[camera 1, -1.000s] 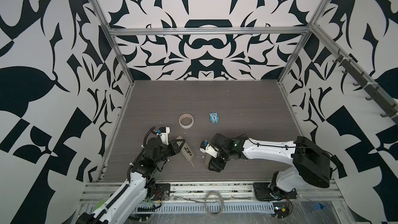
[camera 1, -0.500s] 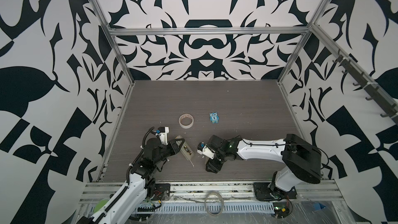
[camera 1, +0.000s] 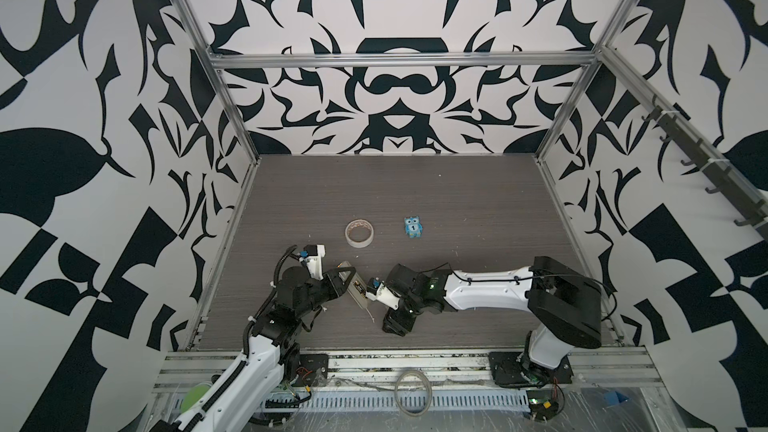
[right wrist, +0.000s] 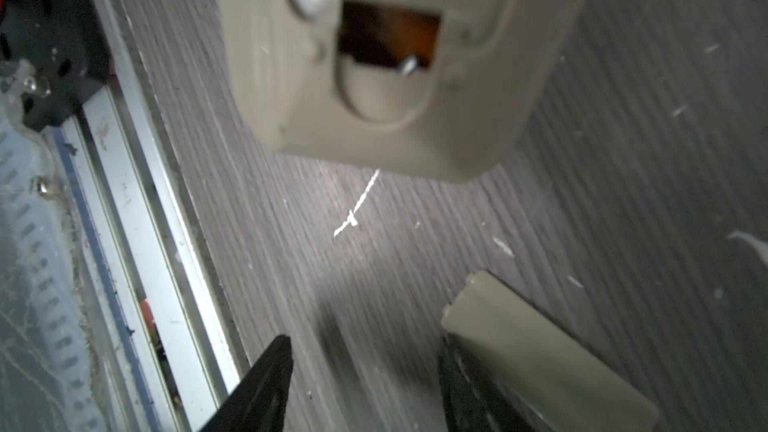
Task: Load the batteries into the remote control
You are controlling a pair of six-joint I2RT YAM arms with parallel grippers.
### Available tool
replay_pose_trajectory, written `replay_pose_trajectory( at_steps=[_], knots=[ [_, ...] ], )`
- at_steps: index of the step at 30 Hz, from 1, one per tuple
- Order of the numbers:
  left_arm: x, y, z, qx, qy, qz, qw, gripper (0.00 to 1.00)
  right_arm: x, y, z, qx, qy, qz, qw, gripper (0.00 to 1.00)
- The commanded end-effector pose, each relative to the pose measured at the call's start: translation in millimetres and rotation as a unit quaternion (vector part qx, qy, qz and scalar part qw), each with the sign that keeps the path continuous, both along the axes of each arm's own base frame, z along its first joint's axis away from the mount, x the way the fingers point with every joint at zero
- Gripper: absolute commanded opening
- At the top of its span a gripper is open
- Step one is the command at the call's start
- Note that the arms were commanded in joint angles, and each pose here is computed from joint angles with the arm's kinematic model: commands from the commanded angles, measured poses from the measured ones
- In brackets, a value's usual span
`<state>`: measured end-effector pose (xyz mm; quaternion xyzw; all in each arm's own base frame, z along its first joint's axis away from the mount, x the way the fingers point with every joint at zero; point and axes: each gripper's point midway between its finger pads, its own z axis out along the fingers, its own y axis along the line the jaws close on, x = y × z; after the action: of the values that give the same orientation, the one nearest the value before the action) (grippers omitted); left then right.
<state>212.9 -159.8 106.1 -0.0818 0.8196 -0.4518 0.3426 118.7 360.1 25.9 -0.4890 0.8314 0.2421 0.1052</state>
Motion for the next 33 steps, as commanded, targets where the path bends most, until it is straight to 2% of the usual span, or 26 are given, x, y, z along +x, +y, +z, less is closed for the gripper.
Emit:
replay_pose_trajectory(
  at_steps=[1,17,26,33],
  knots=[
    [-1,2,-2,0.002,0.000,0.004,1.000,0.00,10,1,-5,-0.017,-0.022,-0.007,1.000,0.61],
    [-1,5,-4,0.006,0.003,0.009,1.000,0.00,46,4,2,-0.019,-0.063,-0.004,0.998,0.61],
    [-1,3,-6,0.005,0.005,0.005,1.000,0.00,42,2,37,0.024,-0.088,0.010,0.996,0.61],
    [1,0,-7,0.001,0.004,-0.001,1.000,0.00,54,-14,51,0.013,-0.101,-0.022,0.995,0.61]
  ],
)
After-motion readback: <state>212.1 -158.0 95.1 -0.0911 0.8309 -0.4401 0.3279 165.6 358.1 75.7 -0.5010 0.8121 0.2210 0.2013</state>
